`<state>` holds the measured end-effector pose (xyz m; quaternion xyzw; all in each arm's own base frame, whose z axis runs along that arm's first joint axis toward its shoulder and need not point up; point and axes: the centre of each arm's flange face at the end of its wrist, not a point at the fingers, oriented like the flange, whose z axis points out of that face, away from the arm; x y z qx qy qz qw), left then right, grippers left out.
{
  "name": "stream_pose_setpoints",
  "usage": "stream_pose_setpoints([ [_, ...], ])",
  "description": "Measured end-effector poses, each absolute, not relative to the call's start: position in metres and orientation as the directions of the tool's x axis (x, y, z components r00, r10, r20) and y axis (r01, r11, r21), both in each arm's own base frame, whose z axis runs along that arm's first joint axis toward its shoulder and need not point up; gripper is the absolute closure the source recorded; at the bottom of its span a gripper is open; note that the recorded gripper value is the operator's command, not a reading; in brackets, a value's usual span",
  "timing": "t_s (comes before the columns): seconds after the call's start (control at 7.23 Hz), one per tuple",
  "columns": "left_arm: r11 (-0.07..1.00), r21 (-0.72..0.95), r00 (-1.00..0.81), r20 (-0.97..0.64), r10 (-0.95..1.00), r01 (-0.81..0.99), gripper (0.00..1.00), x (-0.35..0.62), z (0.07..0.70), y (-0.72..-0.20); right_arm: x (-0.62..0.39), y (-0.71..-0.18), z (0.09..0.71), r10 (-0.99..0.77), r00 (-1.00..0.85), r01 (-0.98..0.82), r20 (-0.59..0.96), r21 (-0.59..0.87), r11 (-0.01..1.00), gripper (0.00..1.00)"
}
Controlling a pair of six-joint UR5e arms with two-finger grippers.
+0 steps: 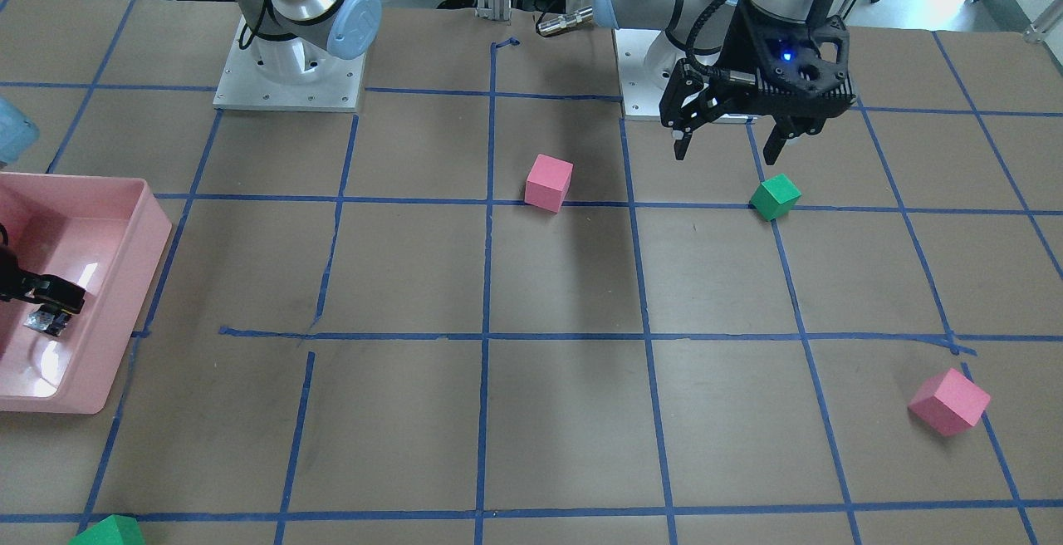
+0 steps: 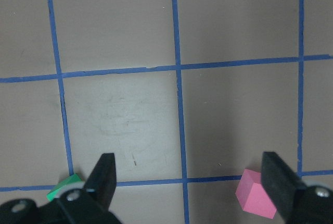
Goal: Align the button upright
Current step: 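Lower the right gripper and grasp the button by its yellow cap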
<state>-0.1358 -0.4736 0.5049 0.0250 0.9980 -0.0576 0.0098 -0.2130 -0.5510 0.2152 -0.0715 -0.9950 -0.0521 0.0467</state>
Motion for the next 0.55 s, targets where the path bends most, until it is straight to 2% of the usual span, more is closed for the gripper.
stream_pose_setpoints([
  [0.42, 0.992, -0.114, -0.999, -0.024, 0.049, 0.051, 0.0, -0.136, 0.505, -0.474, -0.221, -0.55, 0.203, 0.13, -0.987, 0.14, 0.094, 0.106, 0.985, 0.0],
  [0.55, 0.992, -0.114, -0.999, -0.024, 0.048, 0.051, 0.0, -0.135, 0.505, -0.474, -0.224, -0.55, 0.199, 0.133, -0.987, 0.142, 0.092, 0.109, 0.984, 0.15],
])
